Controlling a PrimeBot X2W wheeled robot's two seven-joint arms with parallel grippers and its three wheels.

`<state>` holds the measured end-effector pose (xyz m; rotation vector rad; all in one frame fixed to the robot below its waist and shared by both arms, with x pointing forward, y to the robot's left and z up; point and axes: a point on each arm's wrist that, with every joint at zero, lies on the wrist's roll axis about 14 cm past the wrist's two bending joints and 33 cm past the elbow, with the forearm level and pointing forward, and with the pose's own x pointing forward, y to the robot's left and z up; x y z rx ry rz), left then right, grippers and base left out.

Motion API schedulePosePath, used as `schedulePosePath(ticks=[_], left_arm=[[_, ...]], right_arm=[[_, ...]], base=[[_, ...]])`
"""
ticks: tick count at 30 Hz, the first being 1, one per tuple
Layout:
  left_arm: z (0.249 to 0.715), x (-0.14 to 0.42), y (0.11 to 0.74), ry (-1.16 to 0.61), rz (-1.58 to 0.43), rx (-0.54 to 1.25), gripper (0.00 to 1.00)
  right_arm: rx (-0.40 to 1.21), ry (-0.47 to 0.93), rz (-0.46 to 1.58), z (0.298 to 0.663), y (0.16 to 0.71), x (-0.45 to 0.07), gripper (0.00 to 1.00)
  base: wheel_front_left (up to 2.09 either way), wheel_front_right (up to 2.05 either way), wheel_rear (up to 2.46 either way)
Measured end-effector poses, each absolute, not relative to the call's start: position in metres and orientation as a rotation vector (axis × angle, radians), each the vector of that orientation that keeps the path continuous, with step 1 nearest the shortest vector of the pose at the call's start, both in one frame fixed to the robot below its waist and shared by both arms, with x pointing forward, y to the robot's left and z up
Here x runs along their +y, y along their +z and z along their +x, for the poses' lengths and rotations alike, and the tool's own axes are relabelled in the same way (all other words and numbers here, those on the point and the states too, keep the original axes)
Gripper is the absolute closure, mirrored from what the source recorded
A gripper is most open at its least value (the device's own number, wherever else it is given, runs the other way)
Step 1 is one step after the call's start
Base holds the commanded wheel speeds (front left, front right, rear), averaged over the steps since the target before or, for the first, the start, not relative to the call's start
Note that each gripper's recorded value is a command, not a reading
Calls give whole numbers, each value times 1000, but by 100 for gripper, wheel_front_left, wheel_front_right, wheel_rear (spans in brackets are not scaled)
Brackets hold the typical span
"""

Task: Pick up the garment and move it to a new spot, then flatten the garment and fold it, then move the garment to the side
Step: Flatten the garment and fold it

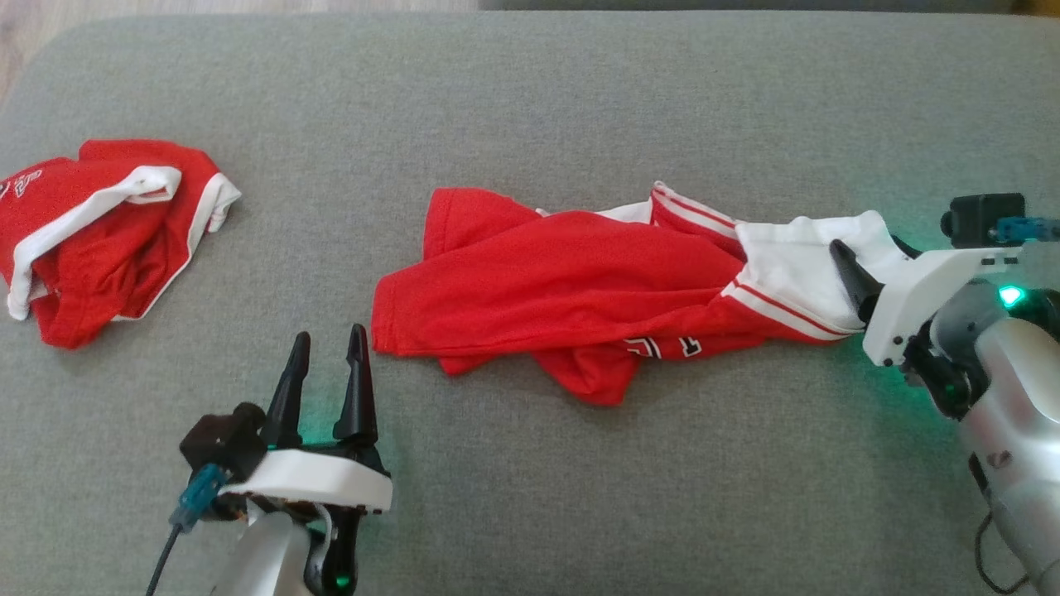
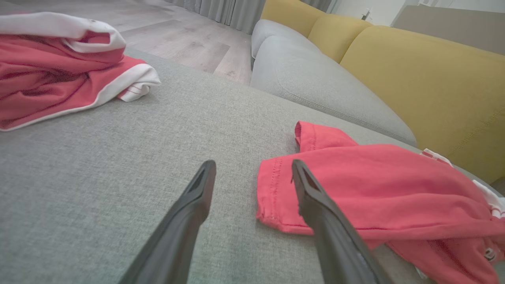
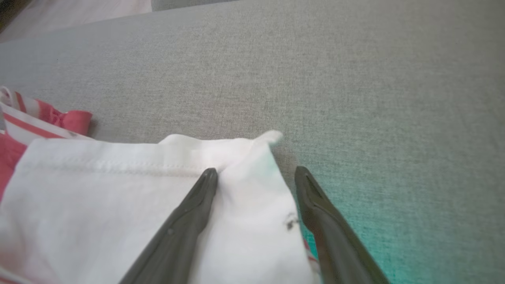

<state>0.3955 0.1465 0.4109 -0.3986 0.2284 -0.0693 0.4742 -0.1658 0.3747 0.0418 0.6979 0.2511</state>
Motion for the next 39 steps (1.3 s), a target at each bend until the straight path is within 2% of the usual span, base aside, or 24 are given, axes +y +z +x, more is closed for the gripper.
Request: schedulePosePath(ticks=[19, 20, 21, 24, 25, 26, 28, 29, 39], left_arm=[[392, 152, 397, -44, -402, 268, 0], [391, 152, 396, -41, -407, 271, 0], [391, 152, 396, -40, -409, 273, 0], [391, 150, 395, -45, -407, 276, 0], [391, 150, 395, -45, -407, 277, 0], [391, 150, 395, -45, -407, 277, 0], [390, 151, 395, -44, -407, 278, 0], [390, 151, 394, -43, -406, 279, 0], [387, 157, 396, -28, -403, 274, 0]], right_arm=[[663, 299, 45, 482, 367, -155, 0], [653, 303, 49, 484, 369, -153, 3], [642, 307, 49, 486, 370, -152, 13], [621, 317, 51, 489, 373, -148, 19], [621, 319, 50, 489, 373, -147, 26], [623, 321, 47, 488, 372, -147, 44], [611, 327, 41, 489, 373, -145, 70], [590, 327, 41, 492, 377, -145, 100], [232, 340, -45, 555, 459, -145, 100]], base=[[0, 0, 0], [0, 0, 0], [0, 0, 0], [0, 0, 0], [0, 0, 0], [0, 0, 0], [0, 0, 0], [0, 0, 0], [0, 0, 0]])
